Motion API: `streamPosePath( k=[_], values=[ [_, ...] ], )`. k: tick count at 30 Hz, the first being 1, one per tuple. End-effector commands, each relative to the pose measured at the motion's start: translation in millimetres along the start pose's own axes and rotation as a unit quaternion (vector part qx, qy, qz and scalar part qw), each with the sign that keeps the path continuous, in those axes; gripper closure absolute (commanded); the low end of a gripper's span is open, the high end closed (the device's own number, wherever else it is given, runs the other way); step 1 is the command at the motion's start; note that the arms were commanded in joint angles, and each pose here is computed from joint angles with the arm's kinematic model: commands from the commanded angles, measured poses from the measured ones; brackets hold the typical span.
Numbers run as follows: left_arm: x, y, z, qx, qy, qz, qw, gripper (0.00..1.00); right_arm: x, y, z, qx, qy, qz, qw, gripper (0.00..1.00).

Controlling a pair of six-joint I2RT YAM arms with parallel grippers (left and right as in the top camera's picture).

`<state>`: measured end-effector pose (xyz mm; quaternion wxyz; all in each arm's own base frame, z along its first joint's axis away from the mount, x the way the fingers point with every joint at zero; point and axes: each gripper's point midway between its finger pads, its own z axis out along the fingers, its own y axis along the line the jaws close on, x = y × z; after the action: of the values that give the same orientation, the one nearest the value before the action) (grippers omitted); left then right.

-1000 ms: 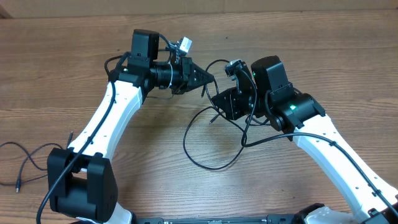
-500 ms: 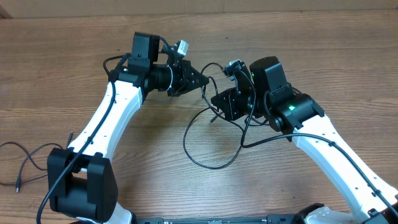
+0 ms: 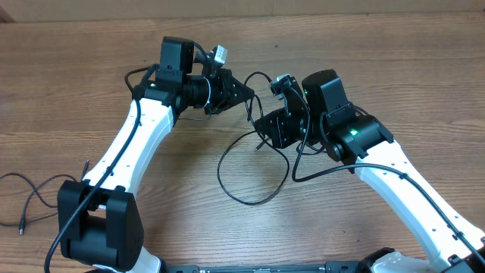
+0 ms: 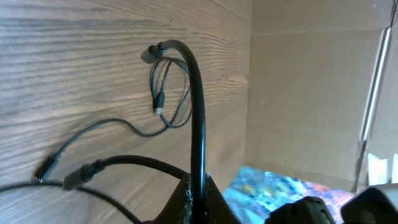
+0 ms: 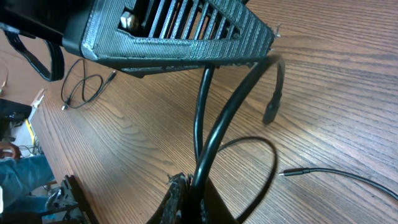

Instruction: Untangle cables

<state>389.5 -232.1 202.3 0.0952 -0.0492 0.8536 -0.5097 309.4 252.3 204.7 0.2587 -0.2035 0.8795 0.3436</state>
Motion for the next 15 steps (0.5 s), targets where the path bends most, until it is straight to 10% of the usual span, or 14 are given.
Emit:
streamPosePath(
  k=[1,15],
  values=[
    [4,-11,0,0.018,0.013,-0.042,0.999,0.96,-8,9,-6,-0.009,-0.013,-0.015,1.0,0.94],
    [13,-26,4,0.047,0.041,-0.083,0.995,0.96,-5,2,1,0.001,-0.005,-0.01,1.0,0.82]
  ],
)
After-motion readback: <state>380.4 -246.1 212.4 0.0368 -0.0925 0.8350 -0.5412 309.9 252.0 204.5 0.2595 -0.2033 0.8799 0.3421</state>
